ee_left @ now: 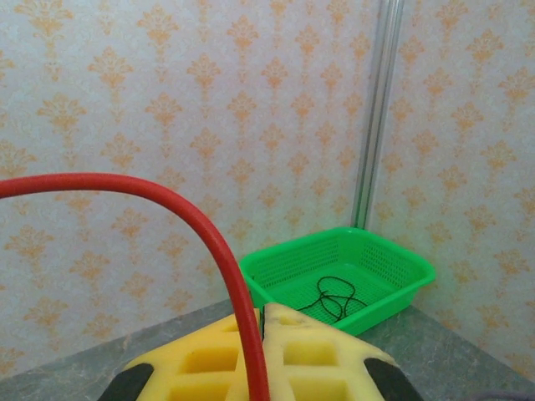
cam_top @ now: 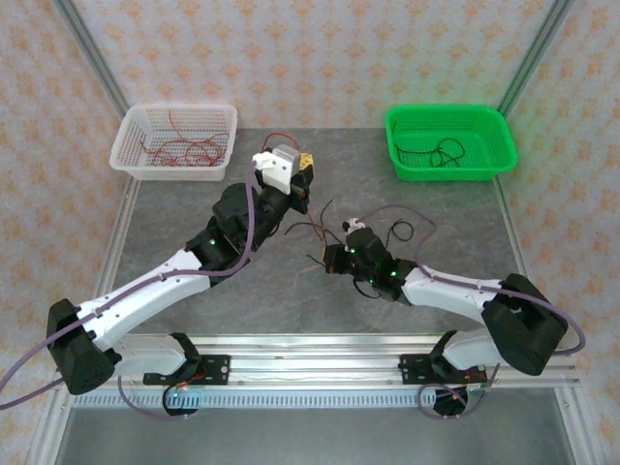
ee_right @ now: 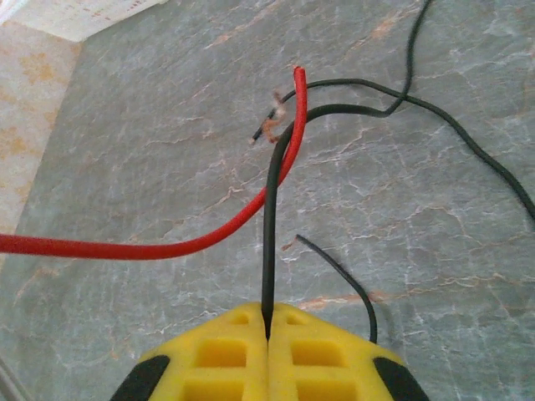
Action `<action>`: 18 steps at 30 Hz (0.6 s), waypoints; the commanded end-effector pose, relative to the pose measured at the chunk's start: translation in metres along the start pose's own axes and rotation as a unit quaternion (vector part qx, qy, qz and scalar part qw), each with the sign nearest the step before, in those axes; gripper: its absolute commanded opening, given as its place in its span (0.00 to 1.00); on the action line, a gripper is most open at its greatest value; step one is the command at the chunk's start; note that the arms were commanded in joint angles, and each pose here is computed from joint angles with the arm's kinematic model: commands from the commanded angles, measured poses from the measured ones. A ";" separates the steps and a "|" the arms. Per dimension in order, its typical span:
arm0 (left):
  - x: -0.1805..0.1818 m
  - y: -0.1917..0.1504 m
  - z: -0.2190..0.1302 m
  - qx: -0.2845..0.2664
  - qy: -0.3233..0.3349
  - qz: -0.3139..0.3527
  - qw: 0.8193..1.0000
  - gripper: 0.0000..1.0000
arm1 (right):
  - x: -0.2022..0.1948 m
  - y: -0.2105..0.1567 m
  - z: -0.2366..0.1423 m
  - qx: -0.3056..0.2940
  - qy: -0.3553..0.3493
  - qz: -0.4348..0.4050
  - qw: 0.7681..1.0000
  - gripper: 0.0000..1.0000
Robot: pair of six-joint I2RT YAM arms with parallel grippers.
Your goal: Untangle the cables
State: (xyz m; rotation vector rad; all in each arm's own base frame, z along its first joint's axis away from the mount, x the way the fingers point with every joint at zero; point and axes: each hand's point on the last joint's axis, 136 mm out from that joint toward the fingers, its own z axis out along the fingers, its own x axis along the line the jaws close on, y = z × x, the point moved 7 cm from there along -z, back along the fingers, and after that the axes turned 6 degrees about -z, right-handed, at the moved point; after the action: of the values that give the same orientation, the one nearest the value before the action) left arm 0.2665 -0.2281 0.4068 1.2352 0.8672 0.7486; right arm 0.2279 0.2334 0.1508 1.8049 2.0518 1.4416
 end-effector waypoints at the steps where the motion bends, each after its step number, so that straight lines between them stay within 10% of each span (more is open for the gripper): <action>1: 0.001 0.030 -0.007 -0.027 0.017 0.009 0.999 0.00 | -0.001 0.012 -0.003 -0.030 -0.038 -0.001 0.999 0.00; 18: 0.041 0.099 -0.015 -0.051 0.223 0.102 0.968 0.00 | -0.043 0.002 -0.023 -0.043 -0.176 0.014 0.983 0.00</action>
State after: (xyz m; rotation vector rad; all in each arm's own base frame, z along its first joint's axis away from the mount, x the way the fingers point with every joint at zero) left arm 0.2668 -0.1826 0.4878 1.1120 0.9959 1.1359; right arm 0.2310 0.1988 0.1454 1.8710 1.8407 1.1619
